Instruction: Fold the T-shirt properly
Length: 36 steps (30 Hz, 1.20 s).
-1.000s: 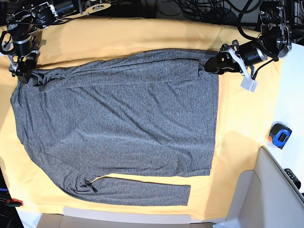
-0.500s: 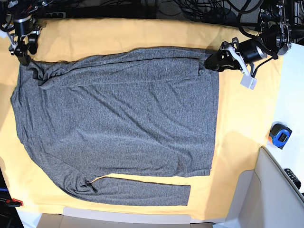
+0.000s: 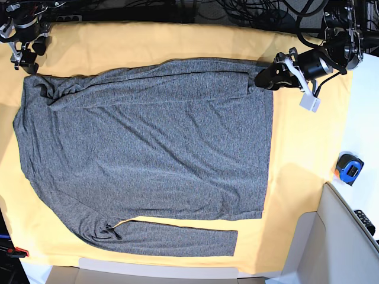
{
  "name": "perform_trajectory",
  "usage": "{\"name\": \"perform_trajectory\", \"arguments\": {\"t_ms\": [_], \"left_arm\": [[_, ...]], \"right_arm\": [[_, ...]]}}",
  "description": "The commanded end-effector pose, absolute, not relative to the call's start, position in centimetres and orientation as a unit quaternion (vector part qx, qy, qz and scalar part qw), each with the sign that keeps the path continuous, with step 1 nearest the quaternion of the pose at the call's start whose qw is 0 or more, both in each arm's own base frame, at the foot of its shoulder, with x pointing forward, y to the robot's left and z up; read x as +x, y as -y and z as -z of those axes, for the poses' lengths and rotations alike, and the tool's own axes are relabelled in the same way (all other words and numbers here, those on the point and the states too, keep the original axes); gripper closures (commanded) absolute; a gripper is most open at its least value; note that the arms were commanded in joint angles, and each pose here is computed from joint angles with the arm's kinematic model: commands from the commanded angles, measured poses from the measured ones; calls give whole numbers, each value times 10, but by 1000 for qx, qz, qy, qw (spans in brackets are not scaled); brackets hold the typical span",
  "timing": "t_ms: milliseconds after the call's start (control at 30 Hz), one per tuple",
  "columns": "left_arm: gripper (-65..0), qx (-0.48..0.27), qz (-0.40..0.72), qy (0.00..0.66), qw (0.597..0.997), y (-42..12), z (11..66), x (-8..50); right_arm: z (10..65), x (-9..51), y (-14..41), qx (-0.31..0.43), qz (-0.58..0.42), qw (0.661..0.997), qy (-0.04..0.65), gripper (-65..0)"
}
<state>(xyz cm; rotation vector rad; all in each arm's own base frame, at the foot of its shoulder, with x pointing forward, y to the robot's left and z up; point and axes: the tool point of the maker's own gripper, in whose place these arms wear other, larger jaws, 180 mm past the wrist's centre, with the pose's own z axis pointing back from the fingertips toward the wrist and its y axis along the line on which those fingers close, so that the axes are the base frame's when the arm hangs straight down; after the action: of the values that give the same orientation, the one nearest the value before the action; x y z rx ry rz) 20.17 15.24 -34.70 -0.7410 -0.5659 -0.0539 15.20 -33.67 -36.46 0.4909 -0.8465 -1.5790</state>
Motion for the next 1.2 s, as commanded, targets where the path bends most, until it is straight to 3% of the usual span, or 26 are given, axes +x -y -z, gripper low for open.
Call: {"name": "perform_trajectory", "arguments": {"t_ms": [0,100,233,467,667,900,1167], "left_arm": [[-198,-359,30,286,888,-154,338,206],[-198,-359,28,280,890,-154,341,202],[-198,-359,28,280,890,-154,341,202],[-198,-359,27,281,890,-154,340,202],[-198,-359,27,281,890,-154,340,202],[-198,-360,26,283,889,-154,340,203],[-198,-360,26,283,889,-154,340,203]], "right_arm": [[350,164,340,222,665,597,390,-387],[341,177,339,240,654,591,406,-386],[326,196,331,265,603,610,441,-386],[338,207,323,263,601,627,420,-386],[372,205,315,283,630,618,375,-387],[377,196,315,278,635,620,367,-387],[375,171,321,285,647,600,374,-386]]}}
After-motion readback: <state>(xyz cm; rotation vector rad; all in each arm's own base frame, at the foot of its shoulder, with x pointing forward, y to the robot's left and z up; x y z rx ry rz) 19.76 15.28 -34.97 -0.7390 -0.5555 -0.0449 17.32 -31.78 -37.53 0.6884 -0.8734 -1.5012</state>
